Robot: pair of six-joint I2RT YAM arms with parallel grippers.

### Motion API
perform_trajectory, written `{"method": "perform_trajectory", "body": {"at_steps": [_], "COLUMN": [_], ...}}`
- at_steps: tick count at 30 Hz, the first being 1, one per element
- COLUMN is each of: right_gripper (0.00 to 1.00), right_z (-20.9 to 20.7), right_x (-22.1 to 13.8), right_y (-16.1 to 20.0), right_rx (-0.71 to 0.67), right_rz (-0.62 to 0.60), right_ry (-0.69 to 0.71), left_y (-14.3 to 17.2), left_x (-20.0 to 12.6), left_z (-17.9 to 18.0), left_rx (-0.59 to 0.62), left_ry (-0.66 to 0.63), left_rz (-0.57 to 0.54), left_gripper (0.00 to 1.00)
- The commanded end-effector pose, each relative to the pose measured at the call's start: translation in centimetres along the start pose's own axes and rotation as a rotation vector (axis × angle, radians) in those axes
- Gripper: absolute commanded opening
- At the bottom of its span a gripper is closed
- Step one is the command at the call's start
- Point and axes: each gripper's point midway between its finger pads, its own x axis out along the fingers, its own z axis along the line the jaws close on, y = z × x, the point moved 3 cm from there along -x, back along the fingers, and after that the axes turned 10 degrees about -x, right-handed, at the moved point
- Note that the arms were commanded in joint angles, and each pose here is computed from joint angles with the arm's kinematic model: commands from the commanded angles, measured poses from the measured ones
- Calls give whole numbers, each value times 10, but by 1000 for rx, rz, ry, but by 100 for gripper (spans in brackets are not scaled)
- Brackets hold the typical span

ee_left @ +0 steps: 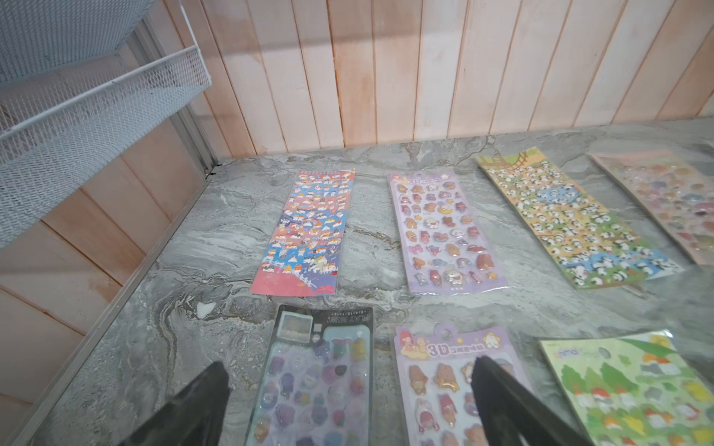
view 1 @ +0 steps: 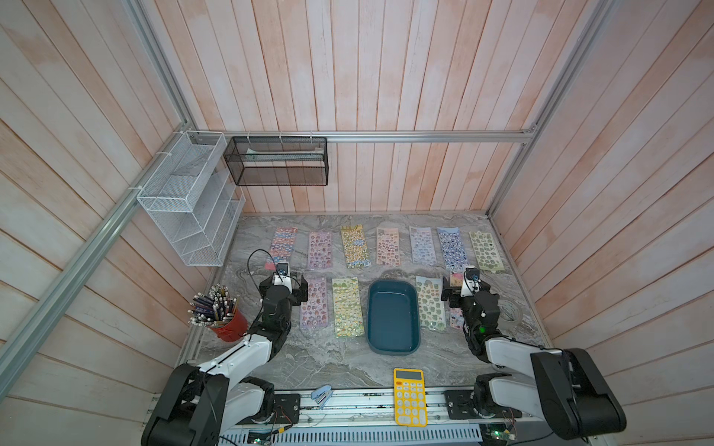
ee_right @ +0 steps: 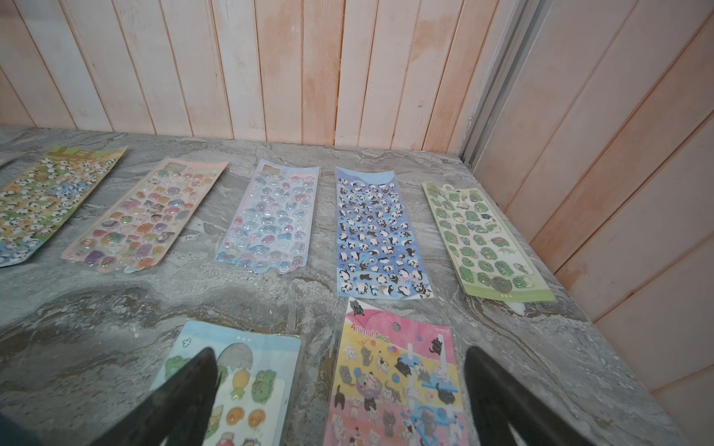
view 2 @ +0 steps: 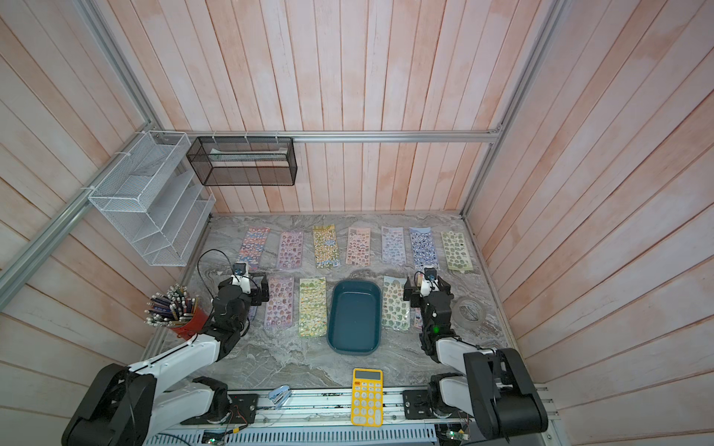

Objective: Take the stickers out of the storage box
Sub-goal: Reset both arms

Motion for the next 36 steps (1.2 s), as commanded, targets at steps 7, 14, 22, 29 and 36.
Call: {"method": "perform_trajectory", "body": {"at_steps": [7,14,22,29,36], "right_gripper": [99,99,99,99,99], "right_z": [-14,-10,-17,-18,-19], "right_x": [8,20,28,28,31], "right_y": [-14,-14,-11,-11,-10], "right_rx": [33,31,66,66,76], "right_rz": [-187,-157,-126,-125,-117], "right_ry": [62,-27,-6,-1,-18], "left_y": [-24,-19,-9,-11,-11], "left_x": [6,23,45,45,46], "left_z": [11,22,33,35,35], "left_rx": [-28,-44,-96,-109,-108], "left_ry": [105,147,127,132,132], "left_rz": [-184,-207,-140,-135,-136], "left_gripper": [100,100,100,100,100]}}
